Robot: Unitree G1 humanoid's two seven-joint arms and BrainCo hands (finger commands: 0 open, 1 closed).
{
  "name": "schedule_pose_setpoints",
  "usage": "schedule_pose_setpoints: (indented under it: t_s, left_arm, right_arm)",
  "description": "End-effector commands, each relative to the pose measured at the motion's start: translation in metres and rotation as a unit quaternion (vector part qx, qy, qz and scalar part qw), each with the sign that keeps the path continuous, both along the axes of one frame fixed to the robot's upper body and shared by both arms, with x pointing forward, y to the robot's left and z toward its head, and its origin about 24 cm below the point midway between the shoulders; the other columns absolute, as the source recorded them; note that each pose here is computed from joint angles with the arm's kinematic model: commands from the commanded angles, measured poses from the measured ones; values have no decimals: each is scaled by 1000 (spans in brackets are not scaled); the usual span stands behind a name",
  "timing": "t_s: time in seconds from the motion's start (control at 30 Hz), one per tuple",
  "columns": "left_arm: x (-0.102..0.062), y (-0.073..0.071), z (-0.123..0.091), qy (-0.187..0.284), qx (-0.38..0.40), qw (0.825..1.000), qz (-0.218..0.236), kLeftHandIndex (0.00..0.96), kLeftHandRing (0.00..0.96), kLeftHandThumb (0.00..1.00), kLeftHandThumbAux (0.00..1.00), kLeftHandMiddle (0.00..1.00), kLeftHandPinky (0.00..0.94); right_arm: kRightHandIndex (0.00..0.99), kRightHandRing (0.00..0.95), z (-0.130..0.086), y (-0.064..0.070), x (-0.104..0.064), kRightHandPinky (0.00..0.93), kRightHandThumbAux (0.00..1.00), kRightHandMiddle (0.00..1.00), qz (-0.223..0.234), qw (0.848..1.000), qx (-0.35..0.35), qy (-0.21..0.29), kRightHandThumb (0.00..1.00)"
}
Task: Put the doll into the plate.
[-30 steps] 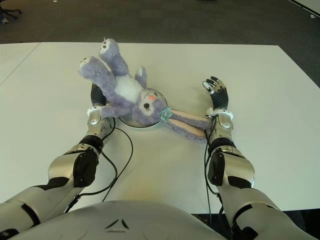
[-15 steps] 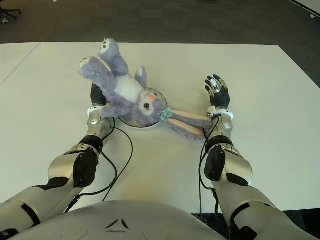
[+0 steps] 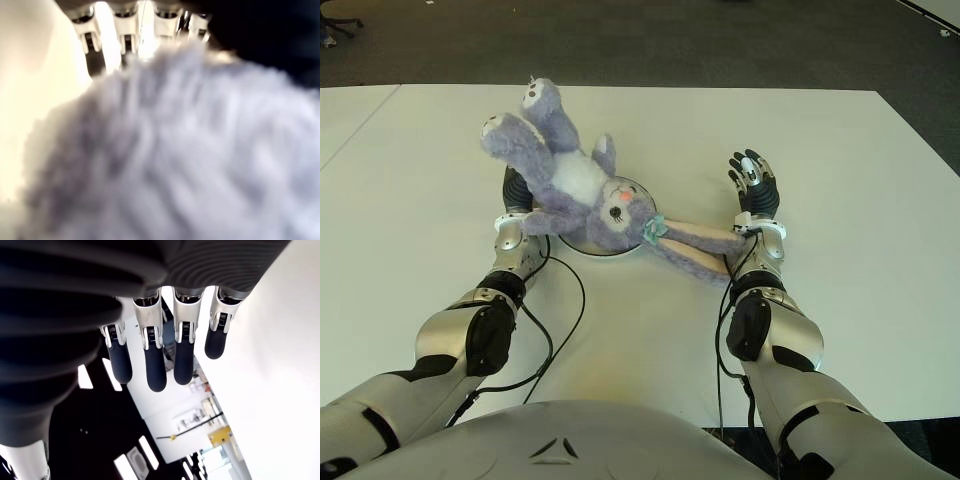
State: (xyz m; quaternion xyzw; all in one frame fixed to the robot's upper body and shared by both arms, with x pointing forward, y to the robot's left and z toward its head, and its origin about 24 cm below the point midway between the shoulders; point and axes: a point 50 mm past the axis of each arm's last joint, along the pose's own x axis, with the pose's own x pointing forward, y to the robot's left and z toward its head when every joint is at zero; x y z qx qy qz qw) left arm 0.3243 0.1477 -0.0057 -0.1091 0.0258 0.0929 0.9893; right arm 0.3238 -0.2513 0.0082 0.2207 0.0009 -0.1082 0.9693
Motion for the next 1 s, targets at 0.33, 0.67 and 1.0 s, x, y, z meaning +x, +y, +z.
schedule_pose_setpoints:
  t_s: [0.33,0.67,1.0]
  left_arm:
    - [-79,3,-88,212,-29,977,15,104,177,0,537,180,172]
    - [-79,1,-88,212,-26,977,13,117,188,0,546,191,191]
    - [-79,1,-88,212,-24,977,12,110,189,0,545,190,186]
  right_arm:
    - [275,280,-96,45,-69,257,701,301,12,971,128,202,31]
    - [275,278,-96,45,-69,258,696,300,13,972,125,201,49]
    - [272,286,-95,45,-68,266,706,306,11,972,122,201,32]
